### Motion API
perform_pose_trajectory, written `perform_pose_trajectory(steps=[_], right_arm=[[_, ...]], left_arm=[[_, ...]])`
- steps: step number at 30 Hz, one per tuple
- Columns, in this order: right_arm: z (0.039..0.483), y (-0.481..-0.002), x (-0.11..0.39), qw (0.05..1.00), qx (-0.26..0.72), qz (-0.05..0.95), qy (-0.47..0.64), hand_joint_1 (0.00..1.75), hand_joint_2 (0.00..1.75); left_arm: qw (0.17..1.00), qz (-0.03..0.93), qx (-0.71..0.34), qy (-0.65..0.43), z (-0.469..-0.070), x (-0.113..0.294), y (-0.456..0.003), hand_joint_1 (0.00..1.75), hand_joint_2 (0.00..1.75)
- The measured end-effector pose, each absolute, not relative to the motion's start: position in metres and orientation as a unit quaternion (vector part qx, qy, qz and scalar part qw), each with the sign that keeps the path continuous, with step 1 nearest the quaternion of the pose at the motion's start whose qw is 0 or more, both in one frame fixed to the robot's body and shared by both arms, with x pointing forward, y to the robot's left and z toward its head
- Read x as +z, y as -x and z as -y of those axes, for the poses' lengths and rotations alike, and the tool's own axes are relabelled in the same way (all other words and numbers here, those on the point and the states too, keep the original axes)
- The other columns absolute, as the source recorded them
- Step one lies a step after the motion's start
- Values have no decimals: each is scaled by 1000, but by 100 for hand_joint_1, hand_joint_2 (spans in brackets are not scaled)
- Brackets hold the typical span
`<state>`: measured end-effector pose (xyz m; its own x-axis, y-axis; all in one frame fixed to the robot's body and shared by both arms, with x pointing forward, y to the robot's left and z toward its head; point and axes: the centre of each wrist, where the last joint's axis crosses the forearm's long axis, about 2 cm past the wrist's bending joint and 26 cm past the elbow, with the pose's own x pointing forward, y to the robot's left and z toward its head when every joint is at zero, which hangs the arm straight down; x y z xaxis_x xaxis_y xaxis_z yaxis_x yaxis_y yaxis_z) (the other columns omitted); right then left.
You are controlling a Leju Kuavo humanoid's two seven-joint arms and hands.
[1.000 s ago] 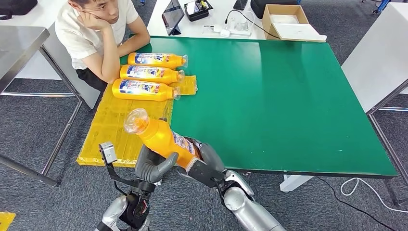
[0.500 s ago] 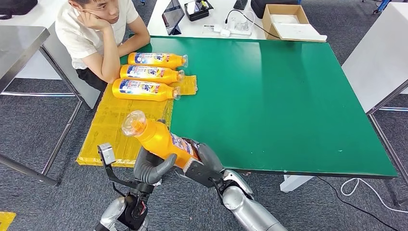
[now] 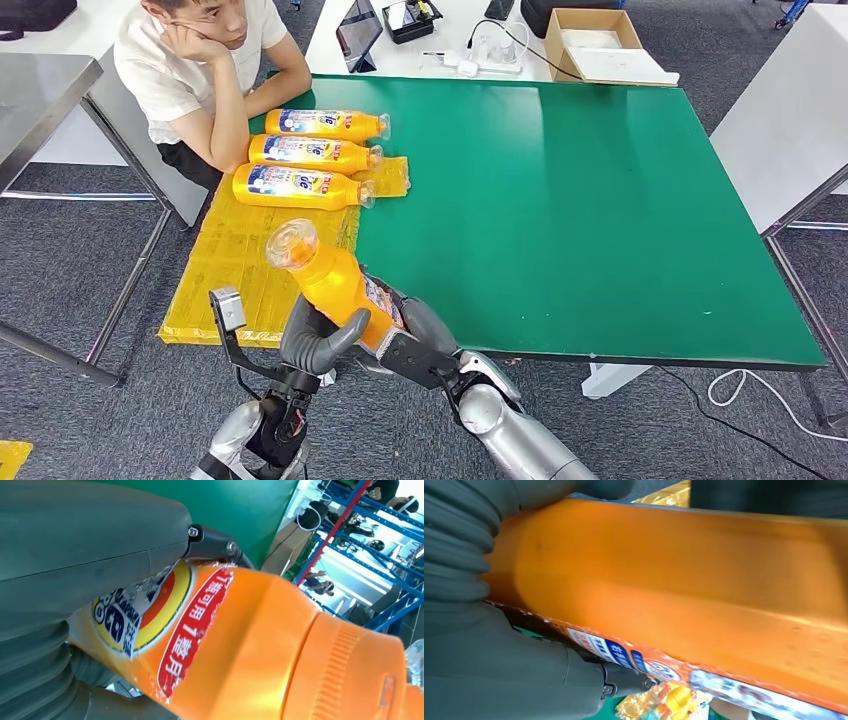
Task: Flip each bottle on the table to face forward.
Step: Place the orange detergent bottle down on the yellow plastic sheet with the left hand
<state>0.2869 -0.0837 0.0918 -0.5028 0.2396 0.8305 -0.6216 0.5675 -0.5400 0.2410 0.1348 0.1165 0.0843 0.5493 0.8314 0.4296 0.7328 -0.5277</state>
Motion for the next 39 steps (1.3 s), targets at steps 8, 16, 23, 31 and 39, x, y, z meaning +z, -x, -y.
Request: perform_pose_trajectory(steps=[8,16,23,31,39], right_arm=[[88,-261,93,417,404,814,-8,0,0],[135,-218,79,409,320,850,91,0,0],[158,-209,78,420,280,854,122,0,0],[152,-217,85,431,269,859,72,0,0],[146,-225,90,429,266,862,51,0,0]], left_arm=[[634,735,32,237,-149,116,-246,175,175],[583,810,27,50,-192,132,-250,175,175],[532,832,-28,-151,-217,136,-257,175,175],[433,689,-357,-458,-234,123,-315,175,175],[507,617,-428,-423,-245,111,-361,175,175]])
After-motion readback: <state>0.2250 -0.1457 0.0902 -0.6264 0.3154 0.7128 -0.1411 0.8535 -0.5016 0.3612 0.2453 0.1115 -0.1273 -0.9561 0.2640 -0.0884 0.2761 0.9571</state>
